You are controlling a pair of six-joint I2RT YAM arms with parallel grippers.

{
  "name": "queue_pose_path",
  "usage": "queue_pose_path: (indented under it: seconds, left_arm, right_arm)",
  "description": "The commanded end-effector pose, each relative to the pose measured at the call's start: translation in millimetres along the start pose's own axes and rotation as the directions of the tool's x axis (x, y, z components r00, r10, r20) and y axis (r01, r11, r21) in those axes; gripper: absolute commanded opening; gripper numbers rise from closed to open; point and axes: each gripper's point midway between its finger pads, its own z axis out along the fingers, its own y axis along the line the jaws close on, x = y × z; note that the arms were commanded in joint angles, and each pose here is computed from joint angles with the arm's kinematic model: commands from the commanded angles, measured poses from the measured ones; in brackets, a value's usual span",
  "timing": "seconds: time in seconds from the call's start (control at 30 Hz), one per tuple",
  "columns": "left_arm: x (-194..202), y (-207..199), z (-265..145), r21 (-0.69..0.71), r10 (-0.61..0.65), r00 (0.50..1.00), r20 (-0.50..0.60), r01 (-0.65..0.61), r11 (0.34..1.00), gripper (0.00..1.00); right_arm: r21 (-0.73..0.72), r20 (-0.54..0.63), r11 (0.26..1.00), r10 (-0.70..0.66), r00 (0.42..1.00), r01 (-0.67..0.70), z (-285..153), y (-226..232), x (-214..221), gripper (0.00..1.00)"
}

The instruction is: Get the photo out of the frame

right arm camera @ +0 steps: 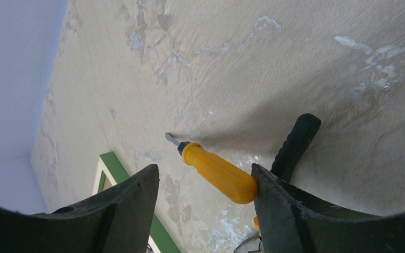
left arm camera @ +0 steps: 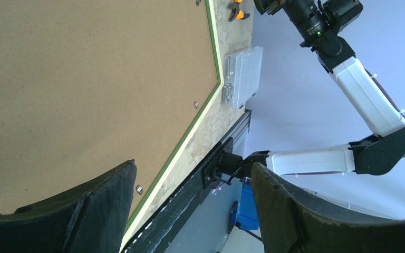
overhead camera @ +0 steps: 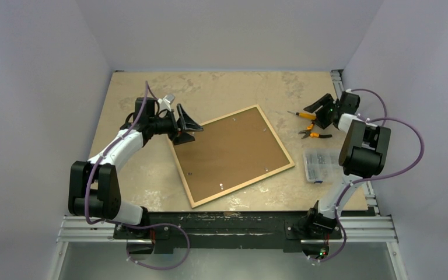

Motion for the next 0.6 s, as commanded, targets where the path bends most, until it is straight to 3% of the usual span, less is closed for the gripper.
queue_pose_path:
  seconds: [0.0, 0.57]
  left_arm:
    - [1.3, -7.1, 1.7, 0.034, 0.035, 0.999, -0.006, -0.035, 0.999, 0.77]
    - [4.3, -3.4, 6.8, 0.026, 0.032, 0.999, -0.027, -0.031, 0.999, 0.78]
  right_arm:
    - [0.000, 0.034, 0.998, -0.070, 0.997, 0.070, -3.5, 7.1, -14.5, 0.64]
    - [0.060, 0.040, 0.994, -0.091, 0.995, 0.089, 9.9, 3.4, -34.6, 0.65]
